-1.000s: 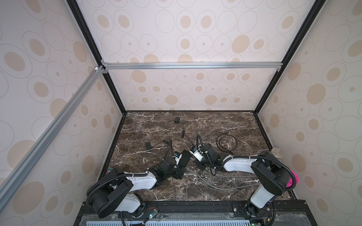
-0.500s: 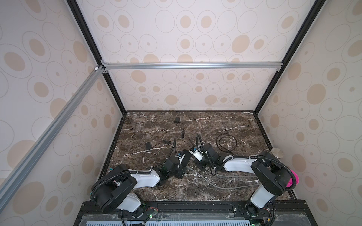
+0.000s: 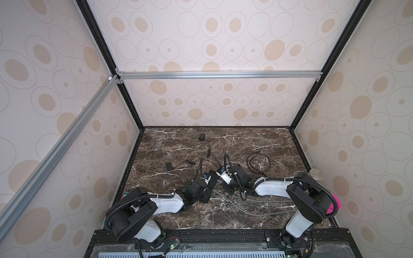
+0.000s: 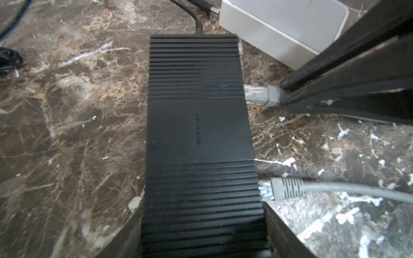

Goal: Insert the plug into the switch port

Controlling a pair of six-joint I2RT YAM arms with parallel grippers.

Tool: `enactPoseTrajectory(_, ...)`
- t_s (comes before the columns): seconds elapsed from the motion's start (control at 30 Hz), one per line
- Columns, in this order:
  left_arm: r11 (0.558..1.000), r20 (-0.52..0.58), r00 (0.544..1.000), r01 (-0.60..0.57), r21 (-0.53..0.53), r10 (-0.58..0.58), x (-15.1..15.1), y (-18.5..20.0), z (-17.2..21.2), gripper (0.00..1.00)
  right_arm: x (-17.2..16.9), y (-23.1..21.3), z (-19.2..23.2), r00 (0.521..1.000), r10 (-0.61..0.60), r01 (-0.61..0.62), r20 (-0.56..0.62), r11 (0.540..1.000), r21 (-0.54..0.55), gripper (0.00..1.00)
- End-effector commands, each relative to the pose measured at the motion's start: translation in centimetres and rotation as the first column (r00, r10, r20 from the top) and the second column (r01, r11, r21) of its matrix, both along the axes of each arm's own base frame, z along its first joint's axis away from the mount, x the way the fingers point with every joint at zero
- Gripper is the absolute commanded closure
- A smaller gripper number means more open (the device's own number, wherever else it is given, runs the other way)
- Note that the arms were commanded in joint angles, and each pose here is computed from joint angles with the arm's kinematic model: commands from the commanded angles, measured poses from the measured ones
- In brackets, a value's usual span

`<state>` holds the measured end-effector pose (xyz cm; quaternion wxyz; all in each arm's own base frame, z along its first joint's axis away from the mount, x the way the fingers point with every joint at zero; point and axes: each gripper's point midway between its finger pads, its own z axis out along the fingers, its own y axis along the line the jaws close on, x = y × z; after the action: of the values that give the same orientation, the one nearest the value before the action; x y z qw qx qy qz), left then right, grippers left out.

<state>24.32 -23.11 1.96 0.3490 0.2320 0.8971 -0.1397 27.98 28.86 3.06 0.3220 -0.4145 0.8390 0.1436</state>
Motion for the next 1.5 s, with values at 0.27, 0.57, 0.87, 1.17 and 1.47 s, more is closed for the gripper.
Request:
enactPoseTrajectory(0.27, 0.996, -0.124, 0.991, 0.053, 0.069, -0.045, -2.5, 0.1, -2.3, 0.25, 0.2, 0.5, 0.7, 0.999, 0.014, -0.014, 0.029, 1.0, 0.006, 1.0)
enactPoseTrajectory(0.57, 0.995, -0.13, 0.991, 0.05, 0.082, -0.039, -2.8, 0.2, -2.7, 0.21, 0.0, 0.4, 0.6, 1.0, 0.014, -0.014, 0.025, 1.0, 0.007, 1.0)
enactPoseTrajectory(0.87, 0.993, -0.13, 0.991, 0.044, 0.113, -0.029, -2.6, 0.3, -3.0, 0.43, 0.0, 0.3, 0.5, 0.999, 0.016, -0.016, 0.028, 1.0, 0.003, 1.0)
enactPoseTrajectory(1.17, 0.982, -0.107, 0.988, 0.123, 0.146, -0.108, -2.0, -0.8, -0.7, 0.51, 0.2, 0.0, 0.7, 0.998, 0.039, -0.037, 0.058, 0.999, -0.036, 1.0)
enactPoseTrajectory(1.47, 0.97, -0.212, 0.958, 0.219, 0.108, -0.193, -3.8, -2.4, -1.5, 0.53, -0.1, -1.4, 1.3, 0.995, 0.056, -0.049, 0.086, 0.995, -0.082, 1.0)
